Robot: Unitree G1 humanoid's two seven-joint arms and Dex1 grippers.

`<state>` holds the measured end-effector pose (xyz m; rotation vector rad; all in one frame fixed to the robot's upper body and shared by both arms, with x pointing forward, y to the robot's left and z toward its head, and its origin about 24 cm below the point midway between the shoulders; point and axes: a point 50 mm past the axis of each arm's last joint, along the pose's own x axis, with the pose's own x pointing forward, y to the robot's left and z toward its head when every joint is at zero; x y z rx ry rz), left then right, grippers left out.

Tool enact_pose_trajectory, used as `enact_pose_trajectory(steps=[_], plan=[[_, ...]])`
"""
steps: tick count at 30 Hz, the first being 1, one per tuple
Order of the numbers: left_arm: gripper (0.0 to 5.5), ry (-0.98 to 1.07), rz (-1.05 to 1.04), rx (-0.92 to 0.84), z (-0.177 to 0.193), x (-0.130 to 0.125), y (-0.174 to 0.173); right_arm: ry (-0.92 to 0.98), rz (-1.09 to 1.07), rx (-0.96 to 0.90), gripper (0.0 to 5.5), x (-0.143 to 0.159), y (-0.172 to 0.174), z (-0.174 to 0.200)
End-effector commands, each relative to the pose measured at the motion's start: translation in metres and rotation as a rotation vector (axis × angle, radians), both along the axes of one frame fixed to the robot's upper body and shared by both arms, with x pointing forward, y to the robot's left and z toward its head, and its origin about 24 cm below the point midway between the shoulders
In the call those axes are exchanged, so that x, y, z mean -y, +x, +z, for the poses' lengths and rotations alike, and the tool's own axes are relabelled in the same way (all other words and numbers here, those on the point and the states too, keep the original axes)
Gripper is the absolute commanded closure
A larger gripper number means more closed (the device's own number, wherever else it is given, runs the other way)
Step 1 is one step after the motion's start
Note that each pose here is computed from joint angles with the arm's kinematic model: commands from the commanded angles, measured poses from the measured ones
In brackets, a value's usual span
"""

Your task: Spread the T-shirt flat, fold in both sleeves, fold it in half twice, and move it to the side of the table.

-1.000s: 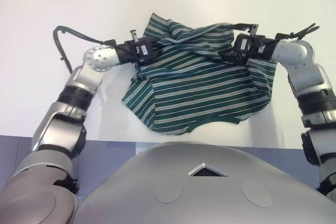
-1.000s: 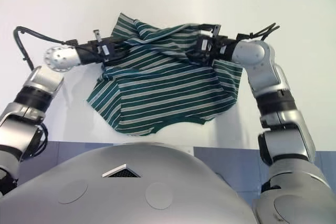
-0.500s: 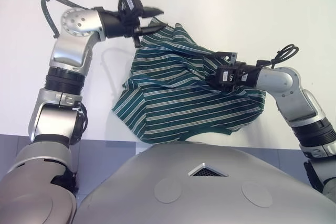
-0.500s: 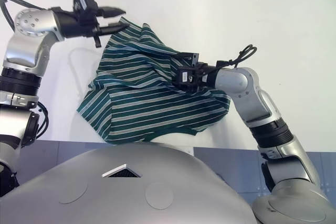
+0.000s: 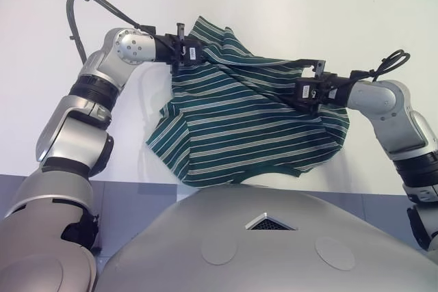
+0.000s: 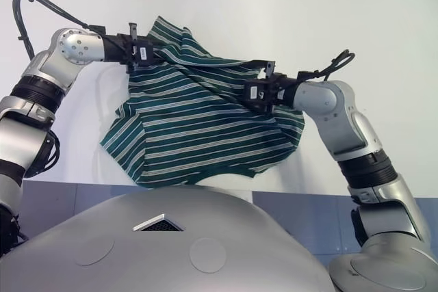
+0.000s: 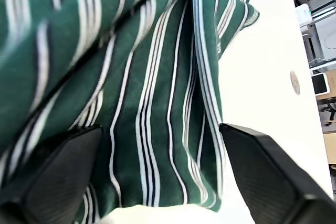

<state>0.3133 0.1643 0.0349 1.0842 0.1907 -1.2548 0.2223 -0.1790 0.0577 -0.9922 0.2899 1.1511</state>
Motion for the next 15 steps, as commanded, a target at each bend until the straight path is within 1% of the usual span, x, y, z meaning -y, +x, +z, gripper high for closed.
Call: enact_pose_trajectory(steps=[1,4,7,9,10,12,15], plan=[[3.84,0.391,0.089,-0.251,-0.07,-0.068,-0.05,-0.061,-0.058,-0.006,1.32,0.012,0.009,-0.006],[3.84,0.337,0.083,-0.271,-0.073,-0.063,-0.056,-0.062,-0.128,0.074,1.32,0.015,0.026,-0.004],[3.84,0.255,0.041,-0.276,-0.072,-0.053,-0.065,-0.003,-0.161,0.178,1.32,0.007,0.041,0.006],[3.84,0.189,0.014,-0.273,-0.064,-0.046,-0.072,0.128,-0.213,0.311,1.32,-0.002,0.056,0.029],[3.84,0.16,0.008,-0.265,-0.059,-0.044,-0.074,0.194,-0.22,0.34,1.32,-0.006,0.058,0.039],[3.84,0.119,0.012,-0.248,-0.048,-0.041,-0.075,0.25,-0.192,0.324,1.32,-0.01,0.053,0.045],[3.84,-0.024,0.043,-0.246,-0.023,-0.03,-0.075,0.222,-0.11,0.203,1.32,-0.014,0.038,0.033]])
